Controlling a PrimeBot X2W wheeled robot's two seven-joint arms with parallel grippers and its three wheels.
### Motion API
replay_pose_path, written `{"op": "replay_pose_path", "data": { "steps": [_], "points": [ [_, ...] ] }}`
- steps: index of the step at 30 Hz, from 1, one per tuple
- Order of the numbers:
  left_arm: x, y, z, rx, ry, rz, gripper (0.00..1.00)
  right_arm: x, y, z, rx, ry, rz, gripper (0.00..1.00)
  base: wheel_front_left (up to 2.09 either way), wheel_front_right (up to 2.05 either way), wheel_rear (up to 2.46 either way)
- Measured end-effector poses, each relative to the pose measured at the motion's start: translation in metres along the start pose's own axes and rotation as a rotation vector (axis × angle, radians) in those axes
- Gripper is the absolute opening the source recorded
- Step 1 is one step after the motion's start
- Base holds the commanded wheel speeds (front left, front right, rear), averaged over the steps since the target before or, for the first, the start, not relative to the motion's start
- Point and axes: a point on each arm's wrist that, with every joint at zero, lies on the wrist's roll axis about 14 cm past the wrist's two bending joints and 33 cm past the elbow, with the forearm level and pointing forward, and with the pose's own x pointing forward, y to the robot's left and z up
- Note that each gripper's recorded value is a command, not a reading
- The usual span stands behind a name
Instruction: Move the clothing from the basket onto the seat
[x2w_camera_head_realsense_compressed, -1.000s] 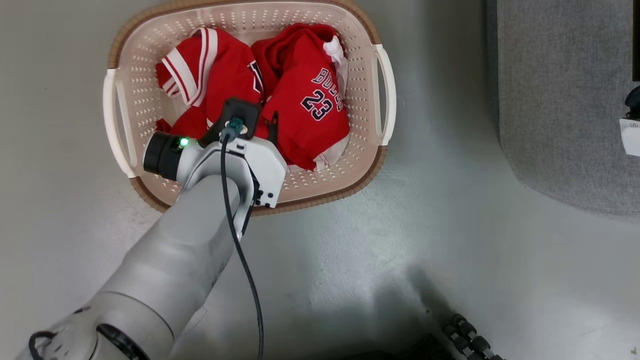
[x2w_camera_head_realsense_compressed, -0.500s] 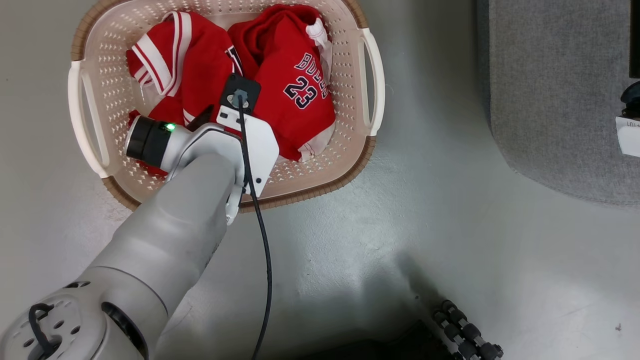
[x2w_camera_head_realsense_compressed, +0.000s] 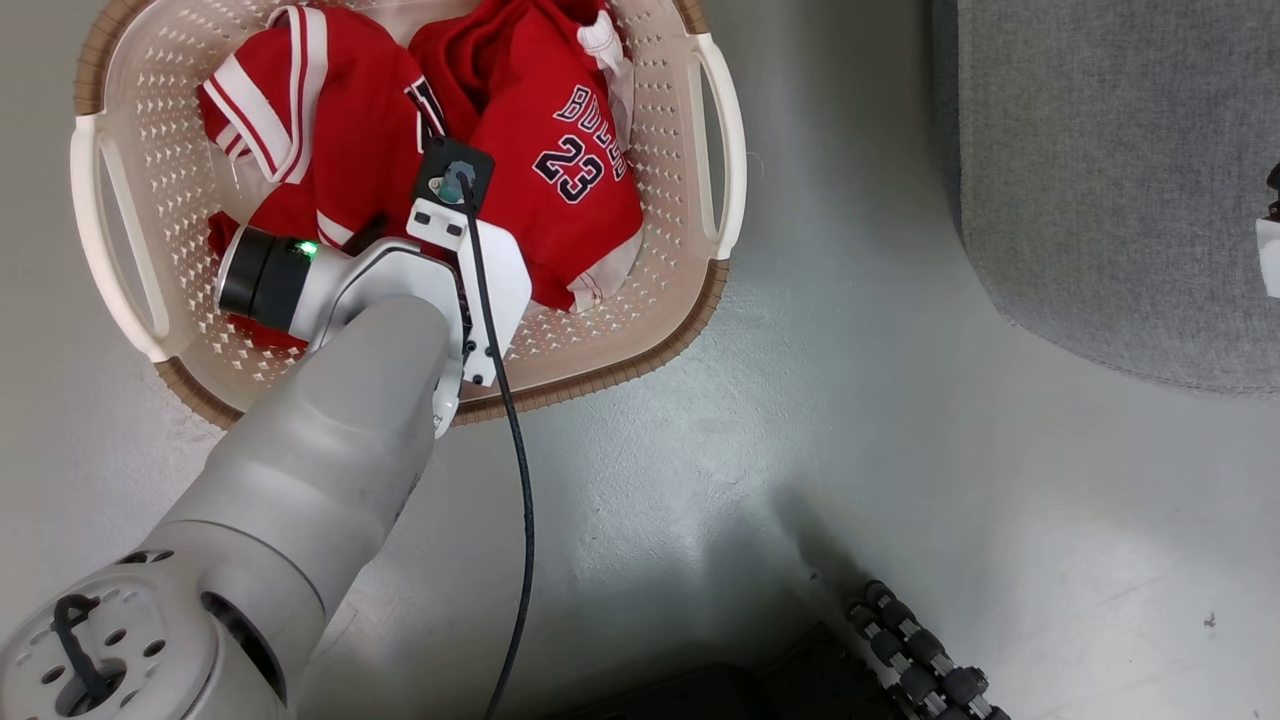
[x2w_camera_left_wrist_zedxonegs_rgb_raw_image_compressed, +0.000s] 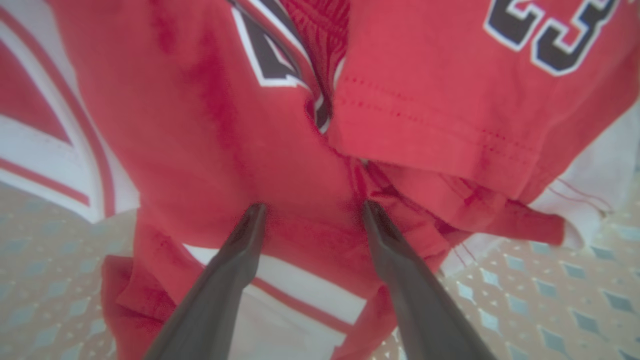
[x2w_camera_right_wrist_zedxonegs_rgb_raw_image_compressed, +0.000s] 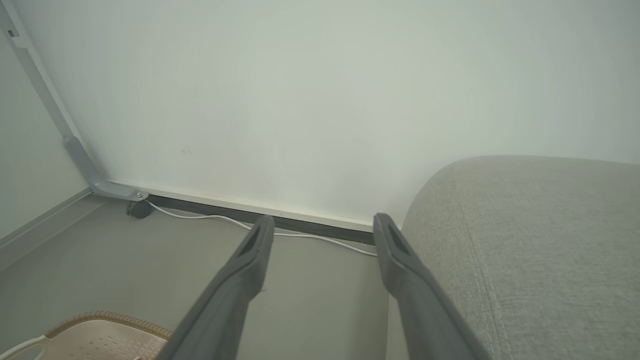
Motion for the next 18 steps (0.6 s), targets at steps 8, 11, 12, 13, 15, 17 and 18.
{"op": "replay_pose_path", "data": {
  "steps": [8,11,12,13,15,17,18],
  "points": [
    [-0.005,-0.003,0.014,-0.021,-0.071,-0.010,0.00,-0.001,0.001,0.003,0.007,-0.007,-0.007,1.00,0.00,0.00,0.00],
    [-0.011,-0.002,0.021,-0.024,-0.101,-0.002,0.00,-0.001,0.002,0.008,0.009,-0.014,-0.006,1.00,0.00,0.00,0.00],
    [-0.014,-0.002,0.024,-0.022,-0.118,0.000,0.00,-0.001,0.003,0.011,0.010,-0.019,-0.004,1.00,0.00,0.00,0.00],
    [-0.018,-0.002,0.026,-0.028,-0.132,0.000,0.00,-0.001,0.004,0.014,0.010,-0.023,-0.005,1.00,0.00,0.00,0.00],
    [-0.025,-0.003,0.026,-0.043,-0.150,0.000,0.00,-0.002,0.004,0.020,0.012,-0.029,-0.007,1.00,0.00,0.00,0.00],
    [-0.033,-0.004,0.027,-0.049,-0.174,0.002,0.00,-0.004,0.004,0.028,0.012,-0.042,-0.012,1.00,0.00,0.00,0.00],
    [-0.038,-0.004,0.028,-0.045,-0.183,0.005,0.00,-0.004,0.003,0.031,0.010,-0.045,-0.015,1.00,0.00,0.00,0.00]
  ]
}}
